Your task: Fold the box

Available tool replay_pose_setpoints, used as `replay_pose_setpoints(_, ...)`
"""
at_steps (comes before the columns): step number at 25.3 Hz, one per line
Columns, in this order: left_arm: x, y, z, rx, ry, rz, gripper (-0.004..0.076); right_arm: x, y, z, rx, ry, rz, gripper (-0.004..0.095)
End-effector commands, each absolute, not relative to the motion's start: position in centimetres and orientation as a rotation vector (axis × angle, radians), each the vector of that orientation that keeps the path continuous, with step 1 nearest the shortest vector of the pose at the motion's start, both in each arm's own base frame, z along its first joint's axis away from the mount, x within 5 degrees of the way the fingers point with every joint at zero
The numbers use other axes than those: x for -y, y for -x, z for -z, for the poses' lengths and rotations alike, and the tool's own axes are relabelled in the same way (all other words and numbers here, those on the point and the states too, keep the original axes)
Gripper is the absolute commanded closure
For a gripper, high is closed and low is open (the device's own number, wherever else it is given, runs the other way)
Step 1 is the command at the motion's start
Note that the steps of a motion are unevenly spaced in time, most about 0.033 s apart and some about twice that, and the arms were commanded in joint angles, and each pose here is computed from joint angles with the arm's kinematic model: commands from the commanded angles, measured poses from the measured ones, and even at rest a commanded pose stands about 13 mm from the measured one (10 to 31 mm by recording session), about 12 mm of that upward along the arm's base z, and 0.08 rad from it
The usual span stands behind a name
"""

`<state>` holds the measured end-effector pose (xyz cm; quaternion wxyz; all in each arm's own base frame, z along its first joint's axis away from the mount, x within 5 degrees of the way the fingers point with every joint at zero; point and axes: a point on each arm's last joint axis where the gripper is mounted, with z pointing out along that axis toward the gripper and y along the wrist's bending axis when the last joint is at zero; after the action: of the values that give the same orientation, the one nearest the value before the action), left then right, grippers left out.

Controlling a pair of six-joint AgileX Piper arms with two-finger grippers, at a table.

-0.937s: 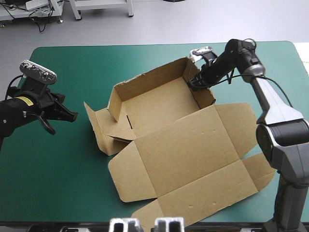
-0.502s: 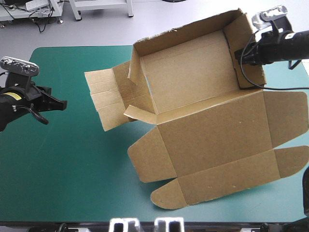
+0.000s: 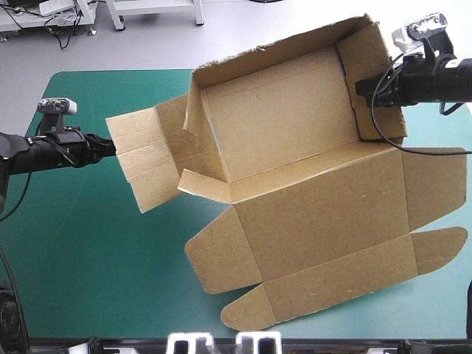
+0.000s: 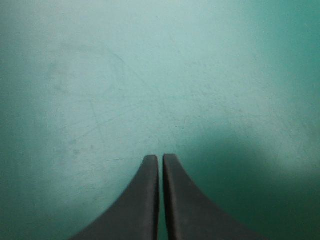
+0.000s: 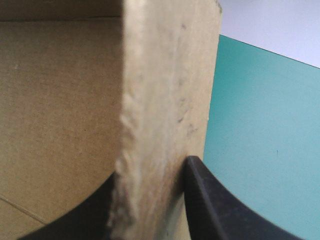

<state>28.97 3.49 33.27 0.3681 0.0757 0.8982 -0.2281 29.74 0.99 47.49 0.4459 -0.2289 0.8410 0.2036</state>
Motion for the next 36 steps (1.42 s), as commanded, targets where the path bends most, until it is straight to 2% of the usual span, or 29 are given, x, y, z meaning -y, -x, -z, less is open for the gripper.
replay_pose_setpoints(1, -2.7, -29.6, -34.1, -2.201, -0.225, 0.753, 0.071, -1.7, -27.8, -49.9, -1.978, 0.583, -0.561, 0.0933)
replay_pose_setpoints(4, -0.9, -30.3, -34.2, -2.009, -0.351, 1.163, 0.071, -1.9, -27.7, -50.2, -1.957, 0.589, -0.585, 0.0933)
replay_pose_setpoints(12, 2.8, -30.1, -34.0, -2.002, -0.505, 1.225, 0.071, -2.3, -28.1, -50.9, -1.895, 0.594, -0.66, 0.0933)
replay_pose_setpoints(17, 4.3, -29.9, -34.3, -1.987, -0.541, 1.268, 0.071, -2.0, -29.0, -50.5, -1.908, 0.593, -0.655, 0.0933)
replay_pose_setpoints(20, 5.6, -29.6, -35.1, -1.933, -0.525, 1.346, 0.0703, -1.7, -29.7, -50.0, -1.936, 0.584, -0.61, 0.0933)
replay_pose_setpoints(25, 7.3, -28.9, -35.9, -1.898, -0.574, 1.387, 0.0562, -1.1, -30.7, -49.0, -1.993, 0.561, -0.553, 0.0933)
replay_pose_setpoints(31, 8.2, -28.2, -37.2, -1.841, -0.552, 1.453, 0.0335, -1.0, -31.4, -48.4, -2.007, 0.552, -0.564, 0.0932)
replay_pose_setpoints(36, 8.2, -27.3, -38.7, -1.786, -0.567, 1.444, 0.0332, -1.3, -31.8, -48.5, -1.986, 0.53, -0.562, 0.0931)
